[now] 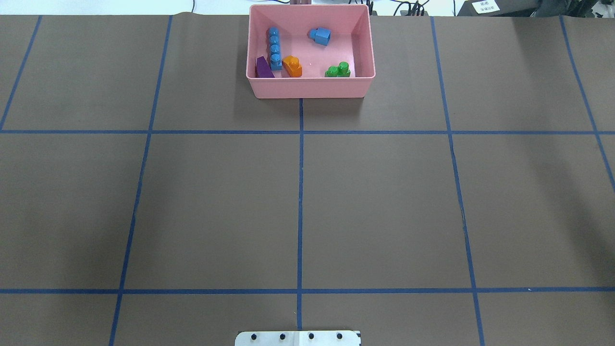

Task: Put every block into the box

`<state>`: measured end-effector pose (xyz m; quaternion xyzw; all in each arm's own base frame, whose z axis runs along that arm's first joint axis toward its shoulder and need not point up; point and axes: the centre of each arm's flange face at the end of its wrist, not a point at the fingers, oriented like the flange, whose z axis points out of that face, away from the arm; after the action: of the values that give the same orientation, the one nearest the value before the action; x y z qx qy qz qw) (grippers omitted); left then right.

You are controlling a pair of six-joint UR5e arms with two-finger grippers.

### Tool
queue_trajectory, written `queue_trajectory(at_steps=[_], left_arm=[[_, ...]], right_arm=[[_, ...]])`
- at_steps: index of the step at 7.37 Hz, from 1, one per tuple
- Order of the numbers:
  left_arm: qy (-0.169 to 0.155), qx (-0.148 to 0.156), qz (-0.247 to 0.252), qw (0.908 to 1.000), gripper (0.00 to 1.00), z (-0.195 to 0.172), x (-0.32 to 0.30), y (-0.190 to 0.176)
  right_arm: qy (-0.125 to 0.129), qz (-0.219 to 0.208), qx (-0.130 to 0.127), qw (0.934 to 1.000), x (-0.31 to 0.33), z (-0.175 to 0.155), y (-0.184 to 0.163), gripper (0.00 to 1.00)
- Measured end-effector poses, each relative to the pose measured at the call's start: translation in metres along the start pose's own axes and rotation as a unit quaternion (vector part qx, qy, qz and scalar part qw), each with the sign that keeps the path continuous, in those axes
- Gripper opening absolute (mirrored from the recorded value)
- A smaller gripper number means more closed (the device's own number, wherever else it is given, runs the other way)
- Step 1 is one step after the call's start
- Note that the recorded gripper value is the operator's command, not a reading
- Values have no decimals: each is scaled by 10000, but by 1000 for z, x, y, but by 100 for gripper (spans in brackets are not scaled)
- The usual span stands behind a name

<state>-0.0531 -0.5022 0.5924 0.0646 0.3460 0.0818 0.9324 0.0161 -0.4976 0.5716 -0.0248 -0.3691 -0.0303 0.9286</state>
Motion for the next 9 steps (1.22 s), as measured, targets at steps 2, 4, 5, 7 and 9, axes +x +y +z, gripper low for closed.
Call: queue_trajectory(at_steps=[2, 4, 5, 7, 9], left_arm=[[126, 52, 4, 9999, 100, 4, 0, 8], [125, 140, 78, 9998, 100, 2, 2, 8], [116, 194, 132, 9997, 100, 1, 3, 8], [129, 241, 185, 9995, 100, 0, 4, 7], [134, 240, 177, 9995, 100, 0, 5, 6]], right_arm=[[-5, -15, 16, 10000, -2, -2, 2, 100], [-12, -10, 10, 10000, -1, -1, 4, 100], [-43, 2, -4, 10000, -1, 0, 5, 100], [-109, 33, -35, 9999, 1, 3, 6, 100], [-99, 74, -77, 9999, 3, 7, 6, 100]])
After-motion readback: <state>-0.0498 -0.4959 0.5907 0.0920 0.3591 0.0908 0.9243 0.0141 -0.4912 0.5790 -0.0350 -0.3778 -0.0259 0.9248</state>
